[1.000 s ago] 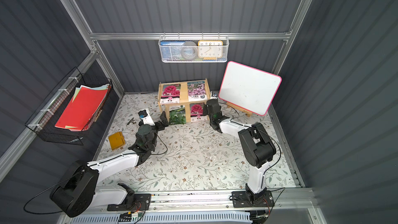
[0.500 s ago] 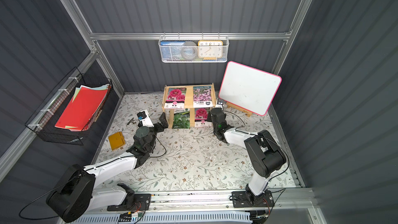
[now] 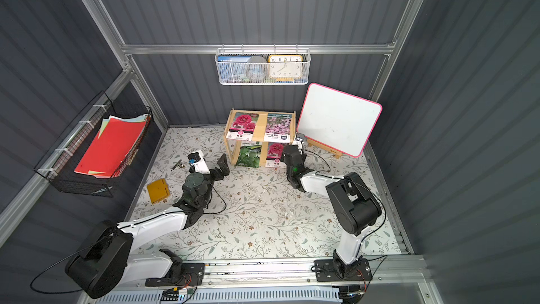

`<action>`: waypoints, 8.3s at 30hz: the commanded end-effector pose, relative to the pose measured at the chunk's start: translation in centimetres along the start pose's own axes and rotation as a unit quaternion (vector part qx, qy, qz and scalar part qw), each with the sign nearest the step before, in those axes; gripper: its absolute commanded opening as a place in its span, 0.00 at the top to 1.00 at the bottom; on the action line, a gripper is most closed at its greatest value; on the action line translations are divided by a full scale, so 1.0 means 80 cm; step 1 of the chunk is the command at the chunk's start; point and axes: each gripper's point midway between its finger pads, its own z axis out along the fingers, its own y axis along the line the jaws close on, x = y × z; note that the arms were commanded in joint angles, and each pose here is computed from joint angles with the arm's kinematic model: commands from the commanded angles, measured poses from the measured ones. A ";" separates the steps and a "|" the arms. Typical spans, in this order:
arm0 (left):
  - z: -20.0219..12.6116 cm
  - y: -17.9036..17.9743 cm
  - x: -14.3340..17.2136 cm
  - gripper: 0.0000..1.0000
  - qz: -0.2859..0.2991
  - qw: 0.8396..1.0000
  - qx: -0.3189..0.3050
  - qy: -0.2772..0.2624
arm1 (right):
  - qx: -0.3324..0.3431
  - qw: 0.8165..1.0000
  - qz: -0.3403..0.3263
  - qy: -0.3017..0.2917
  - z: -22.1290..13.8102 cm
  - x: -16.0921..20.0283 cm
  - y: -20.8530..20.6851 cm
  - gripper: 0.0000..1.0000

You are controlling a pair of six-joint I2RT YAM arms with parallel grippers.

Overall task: Take the seed bag off the shelf
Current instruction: Move the shelf to the center of the board, then pick up the seed packet from the shelf.

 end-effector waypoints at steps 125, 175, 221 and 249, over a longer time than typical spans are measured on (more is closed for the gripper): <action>0.082 -0.278 -0.087 0.38 -0.100 0.888 0.228 0.386 | -0.260 0.918 -0.014 0.298 -0.151 -0.138 0.083 0.30; 0.134 -0.233 -0.098 0.80 -0.082 0.903 0.207 0.367 | -0.144 0.935 -0.060 0.319 -0.047 -0.115 0.076 0.33; 0.149 -0.227 0.040 0.85 -0.042 0.869 0.163 0.466 | -0.117 0.932 -0.077 0.335 -0.016 -0.080 0.090 0.25; 0.151 -0.212 0.071 0.87 -0.028 0.863 0.148 0.483 | -0.140 0.925 -0.044 0.351 -0.011 -0.065 0.104 0.26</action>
